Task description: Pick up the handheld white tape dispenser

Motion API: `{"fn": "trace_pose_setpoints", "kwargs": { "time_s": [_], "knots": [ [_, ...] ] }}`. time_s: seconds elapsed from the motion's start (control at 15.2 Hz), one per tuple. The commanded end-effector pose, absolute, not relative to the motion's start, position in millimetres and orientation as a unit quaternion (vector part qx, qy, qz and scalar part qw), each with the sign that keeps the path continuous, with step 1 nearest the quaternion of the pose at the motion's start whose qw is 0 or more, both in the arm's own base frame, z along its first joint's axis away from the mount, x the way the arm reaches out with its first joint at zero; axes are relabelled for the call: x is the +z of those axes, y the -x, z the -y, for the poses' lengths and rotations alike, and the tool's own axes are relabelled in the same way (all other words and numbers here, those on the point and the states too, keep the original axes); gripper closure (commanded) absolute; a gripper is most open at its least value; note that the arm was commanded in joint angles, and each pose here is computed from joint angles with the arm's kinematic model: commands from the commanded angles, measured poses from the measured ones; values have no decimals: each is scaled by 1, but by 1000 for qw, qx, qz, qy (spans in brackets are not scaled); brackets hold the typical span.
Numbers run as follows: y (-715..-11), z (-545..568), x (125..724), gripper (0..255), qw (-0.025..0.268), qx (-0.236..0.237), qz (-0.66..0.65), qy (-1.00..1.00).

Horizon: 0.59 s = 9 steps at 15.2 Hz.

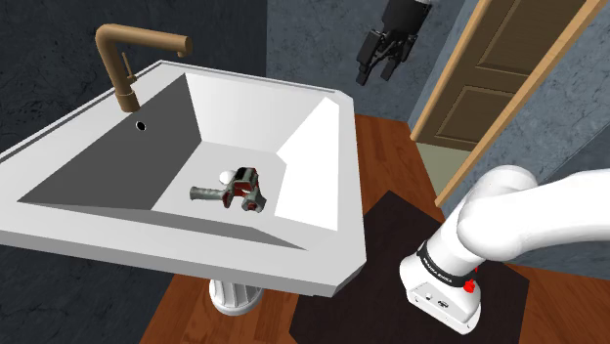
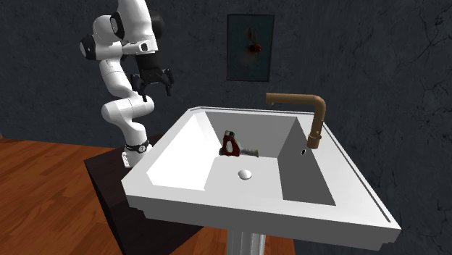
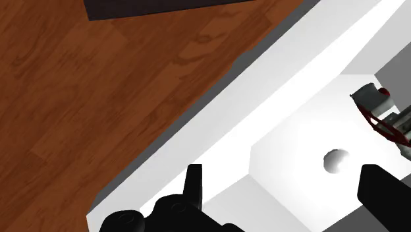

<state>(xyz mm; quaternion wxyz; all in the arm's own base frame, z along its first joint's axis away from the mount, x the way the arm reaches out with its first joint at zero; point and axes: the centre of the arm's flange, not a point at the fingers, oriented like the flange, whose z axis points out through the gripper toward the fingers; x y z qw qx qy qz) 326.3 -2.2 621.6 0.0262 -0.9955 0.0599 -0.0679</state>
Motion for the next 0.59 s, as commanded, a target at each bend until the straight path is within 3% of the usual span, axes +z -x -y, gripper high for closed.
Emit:
{"fn": "trace_pose_setpoints", "kwargs": {
  "time_s": [0.0, 0.53],
  "knots": [
    [-326, 2, 622, 0, 26, -68, -60, 996],
    [-386, -84, 574, 0, 5, -28, -17, 999]
  ]
}}
